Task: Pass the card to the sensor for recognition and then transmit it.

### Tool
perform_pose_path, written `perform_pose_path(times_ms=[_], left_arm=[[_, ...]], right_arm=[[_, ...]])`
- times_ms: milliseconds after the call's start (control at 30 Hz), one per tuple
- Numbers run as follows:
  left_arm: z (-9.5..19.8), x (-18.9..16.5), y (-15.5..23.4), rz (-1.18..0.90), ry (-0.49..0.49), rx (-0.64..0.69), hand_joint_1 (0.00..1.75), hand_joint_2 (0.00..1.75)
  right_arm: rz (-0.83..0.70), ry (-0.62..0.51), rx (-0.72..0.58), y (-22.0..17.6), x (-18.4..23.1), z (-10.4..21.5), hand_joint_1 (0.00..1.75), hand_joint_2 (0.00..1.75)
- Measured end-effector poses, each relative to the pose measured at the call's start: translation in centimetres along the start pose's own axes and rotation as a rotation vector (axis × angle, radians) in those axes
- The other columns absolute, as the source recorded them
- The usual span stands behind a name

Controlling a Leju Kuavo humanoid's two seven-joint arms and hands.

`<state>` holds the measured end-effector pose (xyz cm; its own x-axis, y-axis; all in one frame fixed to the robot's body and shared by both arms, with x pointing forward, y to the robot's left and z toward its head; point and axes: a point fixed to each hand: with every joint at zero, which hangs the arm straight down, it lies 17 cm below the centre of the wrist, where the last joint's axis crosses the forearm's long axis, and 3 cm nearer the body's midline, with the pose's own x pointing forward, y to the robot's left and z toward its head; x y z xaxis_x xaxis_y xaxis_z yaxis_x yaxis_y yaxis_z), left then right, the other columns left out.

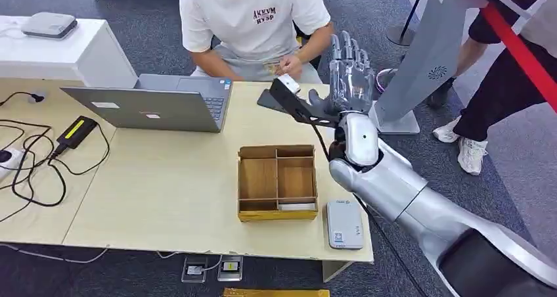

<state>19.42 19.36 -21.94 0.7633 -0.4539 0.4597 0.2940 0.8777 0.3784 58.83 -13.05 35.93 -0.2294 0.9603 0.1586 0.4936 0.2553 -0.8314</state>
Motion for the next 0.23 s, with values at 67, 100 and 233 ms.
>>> perform_pose_path(times_ms=[67,100,233], left_arm=[[0.1,0.3,-0.1,-0.011,-0.018,-0.002,0.0,0.0],[0.2,0.4,-0.2,-0.012,-0.035,-0.004,0.0,0.0],[1.0,0.8,-1.0,-0.032,-0.137,-0.01,0.0,0.0]], right_arm=[[0.024,-0.03,-0.057,-1.2,0.3,0.1,0.0,1.75],[0.046,-0.044,-0.08,-1.7,0.4,0.3,0.0,1.75],[0.123,-0.099,-0.161,-3.4,0.2,1.9,0.0,1.75]])
